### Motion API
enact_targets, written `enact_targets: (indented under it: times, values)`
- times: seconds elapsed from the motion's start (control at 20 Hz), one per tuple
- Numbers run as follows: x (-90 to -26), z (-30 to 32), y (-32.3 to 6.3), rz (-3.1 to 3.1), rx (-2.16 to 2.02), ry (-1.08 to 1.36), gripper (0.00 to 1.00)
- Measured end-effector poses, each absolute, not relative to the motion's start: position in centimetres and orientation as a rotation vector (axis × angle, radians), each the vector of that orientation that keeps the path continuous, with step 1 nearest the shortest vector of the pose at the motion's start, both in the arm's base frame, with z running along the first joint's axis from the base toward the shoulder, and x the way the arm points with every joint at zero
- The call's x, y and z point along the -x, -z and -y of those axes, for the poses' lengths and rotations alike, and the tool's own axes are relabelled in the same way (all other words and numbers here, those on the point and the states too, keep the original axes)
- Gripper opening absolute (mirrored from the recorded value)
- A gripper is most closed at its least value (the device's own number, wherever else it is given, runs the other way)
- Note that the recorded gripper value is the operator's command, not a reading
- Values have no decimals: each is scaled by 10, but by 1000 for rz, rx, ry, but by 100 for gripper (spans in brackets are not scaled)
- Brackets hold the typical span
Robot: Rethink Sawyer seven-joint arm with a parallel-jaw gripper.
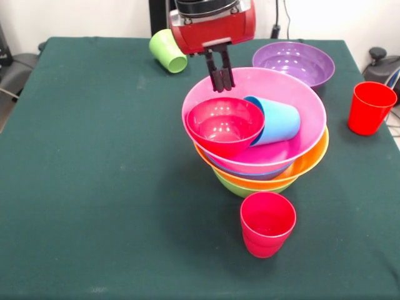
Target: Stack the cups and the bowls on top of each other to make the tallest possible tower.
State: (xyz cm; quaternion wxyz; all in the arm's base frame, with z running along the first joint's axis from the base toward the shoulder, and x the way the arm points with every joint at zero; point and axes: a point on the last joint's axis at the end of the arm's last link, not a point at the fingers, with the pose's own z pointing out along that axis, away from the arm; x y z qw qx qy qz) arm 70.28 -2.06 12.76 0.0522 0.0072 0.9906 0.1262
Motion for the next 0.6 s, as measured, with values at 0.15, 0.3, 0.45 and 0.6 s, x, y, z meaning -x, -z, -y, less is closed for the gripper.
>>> enact_targets:
  times: [0.15,0.3,0.45,0.6]
  values:
    - [-703,22,-129,-3011,-23,-381,0]
    - [-704,23,-132,-3007,-21,-374,0]
    - [-704,26,-141,-2997,-20,-363,0]
    - [-700,32,-153,-2988,-22,-353,0]
